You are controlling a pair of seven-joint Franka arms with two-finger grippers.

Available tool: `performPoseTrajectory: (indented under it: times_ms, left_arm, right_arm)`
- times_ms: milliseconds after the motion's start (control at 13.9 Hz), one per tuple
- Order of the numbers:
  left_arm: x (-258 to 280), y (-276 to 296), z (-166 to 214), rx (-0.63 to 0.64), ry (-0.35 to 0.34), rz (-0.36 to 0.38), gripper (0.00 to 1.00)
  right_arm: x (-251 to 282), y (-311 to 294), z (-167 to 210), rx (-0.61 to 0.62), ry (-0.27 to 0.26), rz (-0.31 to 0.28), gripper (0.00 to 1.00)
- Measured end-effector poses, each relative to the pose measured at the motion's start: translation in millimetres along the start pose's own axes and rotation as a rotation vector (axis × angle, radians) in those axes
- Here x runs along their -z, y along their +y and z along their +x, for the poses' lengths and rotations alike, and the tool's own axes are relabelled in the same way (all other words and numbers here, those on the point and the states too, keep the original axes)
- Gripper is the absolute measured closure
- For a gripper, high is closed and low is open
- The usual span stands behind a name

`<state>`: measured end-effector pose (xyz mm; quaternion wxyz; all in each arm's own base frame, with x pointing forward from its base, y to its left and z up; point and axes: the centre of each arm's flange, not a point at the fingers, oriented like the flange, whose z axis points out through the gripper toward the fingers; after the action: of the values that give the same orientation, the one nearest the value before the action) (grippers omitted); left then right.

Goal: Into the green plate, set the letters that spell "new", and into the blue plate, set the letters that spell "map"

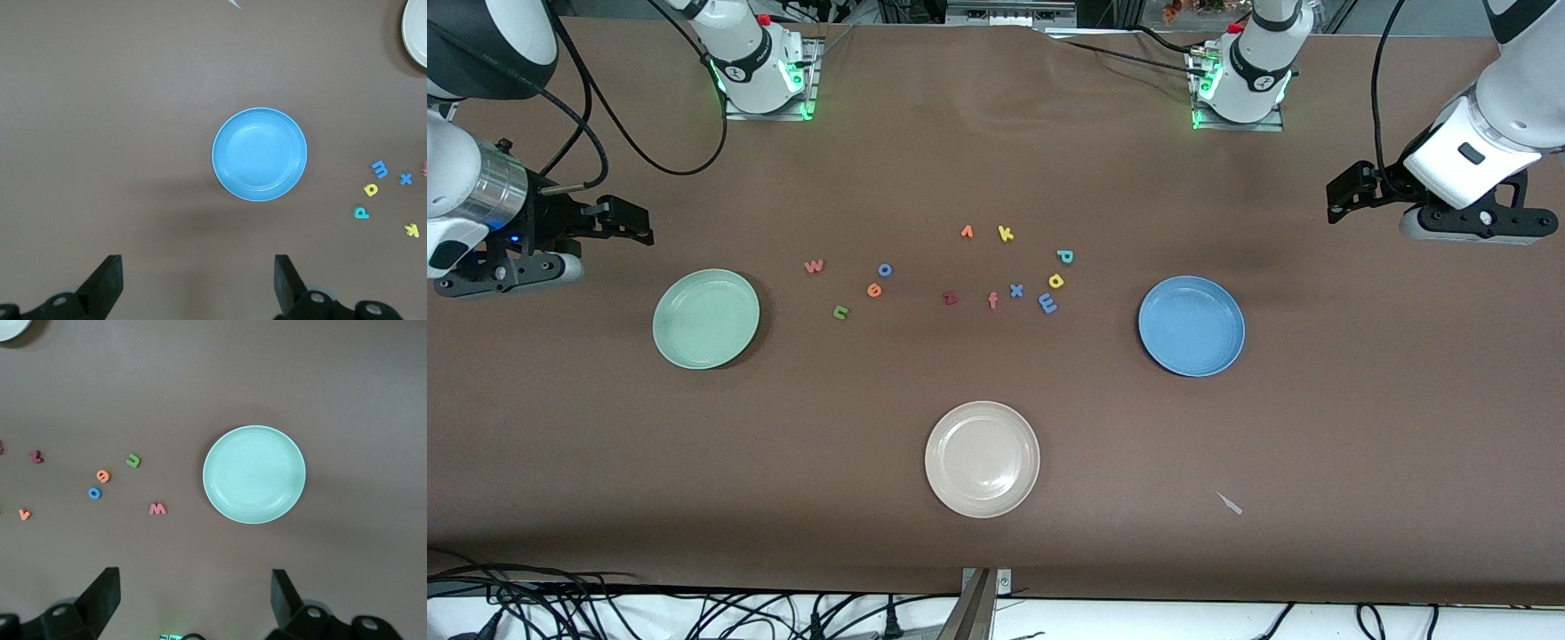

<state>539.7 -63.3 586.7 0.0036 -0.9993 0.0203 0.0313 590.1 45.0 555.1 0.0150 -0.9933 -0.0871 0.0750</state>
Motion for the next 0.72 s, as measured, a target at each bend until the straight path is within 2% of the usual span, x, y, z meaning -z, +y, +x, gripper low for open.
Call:
performPoseTrajectory:
  times_ms: [721]
  left_arm:
    - [0.0, 0.0, 0.0, 0.0, 0.0, 0.0, 0.0]
  right_arm:
    - [0.0, 13.4, -1.7, -0.023, -0.002, 0.0, 0.0]
